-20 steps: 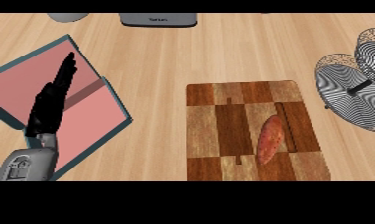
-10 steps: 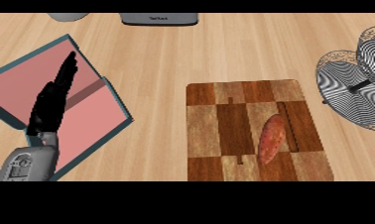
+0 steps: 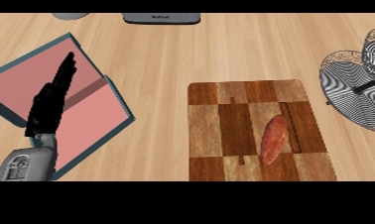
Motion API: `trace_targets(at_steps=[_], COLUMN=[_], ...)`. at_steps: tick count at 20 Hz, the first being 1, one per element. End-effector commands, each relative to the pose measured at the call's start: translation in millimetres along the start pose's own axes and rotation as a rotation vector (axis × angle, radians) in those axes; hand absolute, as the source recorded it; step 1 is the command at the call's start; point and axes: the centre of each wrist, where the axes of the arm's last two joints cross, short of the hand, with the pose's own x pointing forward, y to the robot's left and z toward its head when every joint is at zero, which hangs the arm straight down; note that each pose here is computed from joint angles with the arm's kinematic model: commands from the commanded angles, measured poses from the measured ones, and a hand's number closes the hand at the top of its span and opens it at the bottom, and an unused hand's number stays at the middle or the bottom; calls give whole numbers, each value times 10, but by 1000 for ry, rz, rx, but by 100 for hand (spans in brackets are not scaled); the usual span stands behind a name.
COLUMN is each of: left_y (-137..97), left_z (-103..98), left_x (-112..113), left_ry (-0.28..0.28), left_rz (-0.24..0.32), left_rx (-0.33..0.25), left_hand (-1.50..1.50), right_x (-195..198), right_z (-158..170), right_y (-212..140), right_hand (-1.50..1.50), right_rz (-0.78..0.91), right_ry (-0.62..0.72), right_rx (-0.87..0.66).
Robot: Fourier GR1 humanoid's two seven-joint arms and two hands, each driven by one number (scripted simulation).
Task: Pick the lemon from the cutting board and place it in the tiered basket
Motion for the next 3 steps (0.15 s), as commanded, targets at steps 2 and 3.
trace_targets(at_steps=[2, 3], left_y=[94, -6], left_z=[3, 24], left_x=[-32, -95], left_ry=[0, 6], left_rz=[3, 14], left_rx=[6, -1], left_hand=[0, 0], right_x=[-189, -239], right_z=[301, 259], right_y=[-163, -82], right_hand=[-150, -150], right_rz=[-126, -133], right_ry=[-82, -78], right_rx=[33, 26])
